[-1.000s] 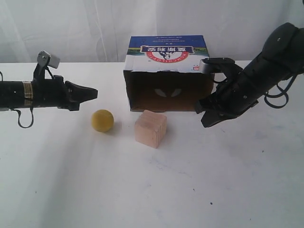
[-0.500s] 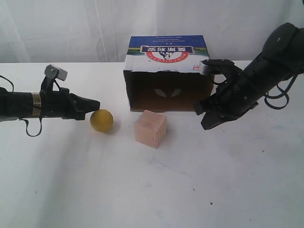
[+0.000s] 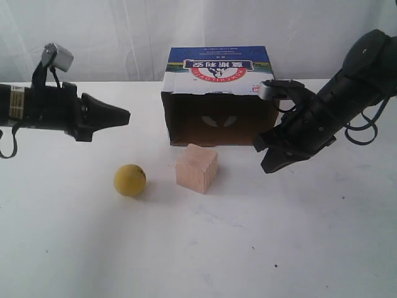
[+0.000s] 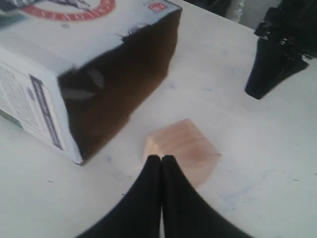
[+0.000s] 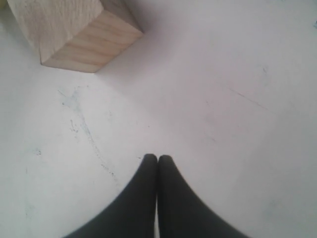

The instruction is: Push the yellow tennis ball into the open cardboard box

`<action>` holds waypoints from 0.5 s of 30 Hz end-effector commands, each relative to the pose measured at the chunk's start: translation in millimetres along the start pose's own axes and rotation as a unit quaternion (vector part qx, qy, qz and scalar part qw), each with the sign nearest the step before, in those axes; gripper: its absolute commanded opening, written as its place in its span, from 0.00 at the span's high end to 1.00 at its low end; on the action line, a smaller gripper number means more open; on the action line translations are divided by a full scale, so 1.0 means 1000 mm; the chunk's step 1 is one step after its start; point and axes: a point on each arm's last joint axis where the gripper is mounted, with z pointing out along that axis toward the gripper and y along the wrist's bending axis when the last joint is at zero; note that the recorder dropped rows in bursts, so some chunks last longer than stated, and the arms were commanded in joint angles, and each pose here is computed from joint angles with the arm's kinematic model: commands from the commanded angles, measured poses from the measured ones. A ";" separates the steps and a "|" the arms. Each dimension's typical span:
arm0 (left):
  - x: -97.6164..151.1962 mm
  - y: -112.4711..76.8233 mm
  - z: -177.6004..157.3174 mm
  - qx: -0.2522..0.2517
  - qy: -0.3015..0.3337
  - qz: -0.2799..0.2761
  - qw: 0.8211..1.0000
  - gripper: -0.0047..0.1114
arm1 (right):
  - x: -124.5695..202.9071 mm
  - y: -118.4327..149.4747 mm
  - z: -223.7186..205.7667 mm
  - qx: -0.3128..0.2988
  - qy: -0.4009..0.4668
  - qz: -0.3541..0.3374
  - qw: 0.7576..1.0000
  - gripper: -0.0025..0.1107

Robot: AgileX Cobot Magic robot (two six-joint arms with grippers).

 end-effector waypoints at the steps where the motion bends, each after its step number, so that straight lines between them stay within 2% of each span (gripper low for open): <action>1: 0.009 0.017 0.004 -0.118 0.043 0.026 0.992 0.96 | -0.002 0.001 0.000 -0.002 -0.012 0.002 1.000 0.98; 3: 0.025 0.028 0.010 -0.140 0.074 0.018 0.987 0.96 | -0.002 0.001 0.000 -0.002 -0.012 0.002 1.000 0.98; 6: 0.050 0.034 0.023 -0.114 0.105 0.000 0.988 0.96 | -0.001 0.001 0.000 -0.003 -0.011 -0.001 1.000 0.98; 9: 0.068 0.030 0.032 -0.061 0.122 -0.028 0.990 0.96 | -0.001 0.001 0.000 -0.006 -0.008 -0.002 1.000 0.98; 15: 0.085 0.015 0.035 -0.009 0.123 -0.091 0.988 0.96 | 0.000 0.002 0.000 -0.008 -0.005 -0.002 1.000 0.98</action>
